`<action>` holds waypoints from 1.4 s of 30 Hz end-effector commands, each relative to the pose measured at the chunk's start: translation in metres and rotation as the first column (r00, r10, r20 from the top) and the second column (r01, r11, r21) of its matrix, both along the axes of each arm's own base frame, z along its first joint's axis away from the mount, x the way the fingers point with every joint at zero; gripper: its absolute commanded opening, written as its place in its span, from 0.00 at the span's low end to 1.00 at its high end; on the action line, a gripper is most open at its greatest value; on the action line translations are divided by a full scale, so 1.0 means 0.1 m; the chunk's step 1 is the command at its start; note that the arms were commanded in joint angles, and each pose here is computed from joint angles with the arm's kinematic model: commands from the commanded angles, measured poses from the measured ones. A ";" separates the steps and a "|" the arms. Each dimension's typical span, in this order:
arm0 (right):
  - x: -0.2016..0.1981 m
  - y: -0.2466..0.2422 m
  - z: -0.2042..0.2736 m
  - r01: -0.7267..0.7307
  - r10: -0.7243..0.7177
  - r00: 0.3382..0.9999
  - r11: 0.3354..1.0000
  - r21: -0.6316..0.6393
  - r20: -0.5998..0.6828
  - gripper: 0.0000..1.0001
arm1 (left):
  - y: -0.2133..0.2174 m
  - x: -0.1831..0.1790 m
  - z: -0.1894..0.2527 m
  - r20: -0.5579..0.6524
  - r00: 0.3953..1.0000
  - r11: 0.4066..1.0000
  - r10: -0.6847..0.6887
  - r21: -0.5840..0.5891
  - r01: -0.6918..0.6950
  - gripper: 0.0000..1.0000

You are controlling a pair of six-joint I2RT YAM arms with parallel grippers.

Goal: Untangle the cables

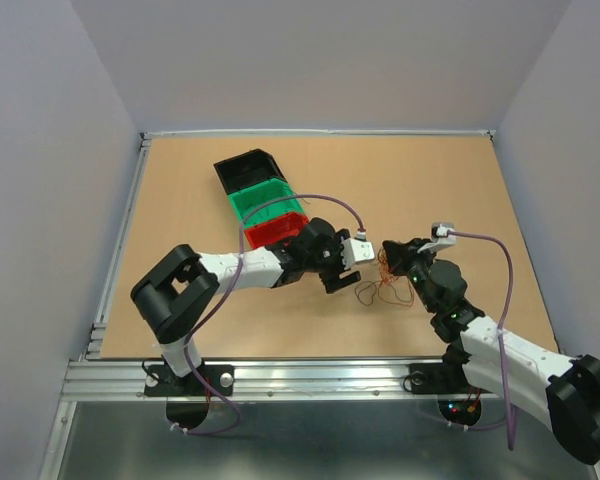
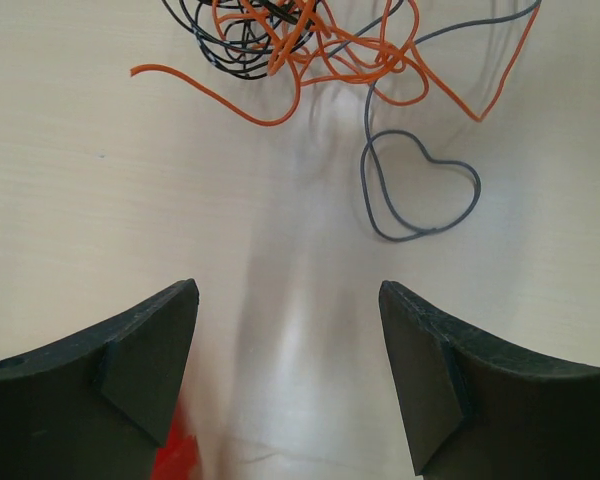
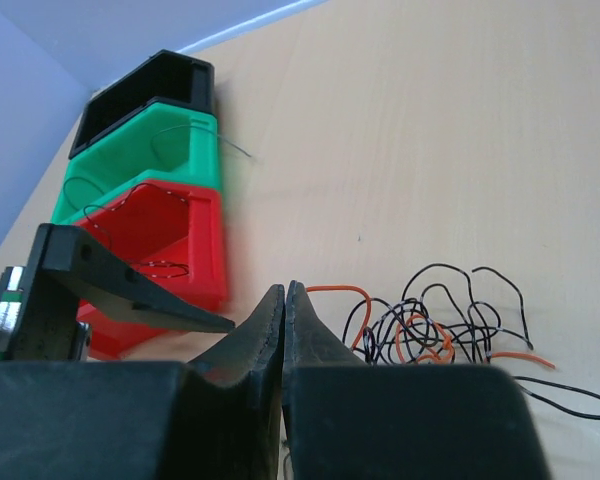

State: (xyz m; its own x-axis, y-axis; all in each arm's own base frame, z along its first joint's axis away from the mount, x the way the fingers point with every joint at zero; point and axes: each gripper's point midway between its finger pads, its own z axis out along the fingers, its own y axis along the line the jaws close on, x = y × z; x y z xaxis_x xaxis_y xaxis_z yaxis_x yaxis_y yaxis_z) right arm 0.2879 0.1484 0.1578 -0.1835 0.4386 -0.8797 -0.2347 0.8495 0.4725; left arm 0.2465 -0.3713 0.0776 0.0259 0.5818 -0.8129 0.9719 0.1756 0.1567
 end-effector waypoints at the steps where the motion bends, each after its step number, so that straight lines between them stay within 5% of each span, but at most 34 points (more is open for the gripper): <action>1: 0.03 -0.12 0.11 0.075 -0.078 0.996 0.995 0.059 0.043 0.01 | -0.32 0.06 0.18 0.001 1.000 0.997 0.031 -0.067 -0.031 0.83; 13: 0.04 -0.08 0.13 0.063 -0.068 0.996 0.995 0.077 0.054 0.01 | -0.53 -0.08 0.03 -0.073 0.996 0.997 -0.044 -0.070 0.039 0.82; 20: 0.05 -0.10 0.12 0.073 -0.077 0.996 0.994 0.079 0.052 0.01 | -0.65 -0.24 -0.27 -0.118 0.987 0.994 -0.105 0.002 0.106 0.69; 24: 0.05 -0.17 0.11 0.106 -0.111 0.992 0.990 0.090 0.053 0.00 | -0.65 -0.28 -0.41 -0.130 0.984 0.991 -0.120 0.050 0.127 0.35; 25: 0.05 -0.19 0.11 0.118 -0.123 0.991 0.989 0.091 0.054 0.01 | -0.66 -0.28 -0.44 -0.132 0.984 0.990 -0.122 0.060 0.130 0.05; 26: 0.04 -0.21 0.11 0.127 -0.132 0.990 0.988 0.092 0.057 0.00 | -0.65 -0.27 -0.46 -0.131 0.984 0.989 -0.118 0.069 0.128 0.00; 35: 0.03 -0.68 -0.01 0.360 -0.364 0.931 0.928 0.091 0.031 0.01 | -0.55 -0.20 0.24 -0.014 0.994 0.993 -0.109 -0.048 0.108 0.00; 42: -0.02 -1.09 -0.09 0.564 -0.568 0.823 0.817 0.122 -0.001 0.01 | -0.12 0.04 1.39 0.094 0.996 0.939 0.009 -0.342 0.024 0.00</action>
State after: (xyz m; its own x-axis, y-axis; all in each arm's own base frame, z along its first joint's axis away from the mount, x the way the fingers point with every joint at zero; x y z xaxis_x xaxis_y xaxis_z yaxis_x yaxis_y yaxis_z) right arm 0.2924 0.0711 0.1554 0.0564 0.5360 -0.8424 0.1162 0.8344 0.5387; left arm 0.2389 -0.4016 0.1333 0.0459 0.4814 -0.8753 0.9796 0.1501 0.1339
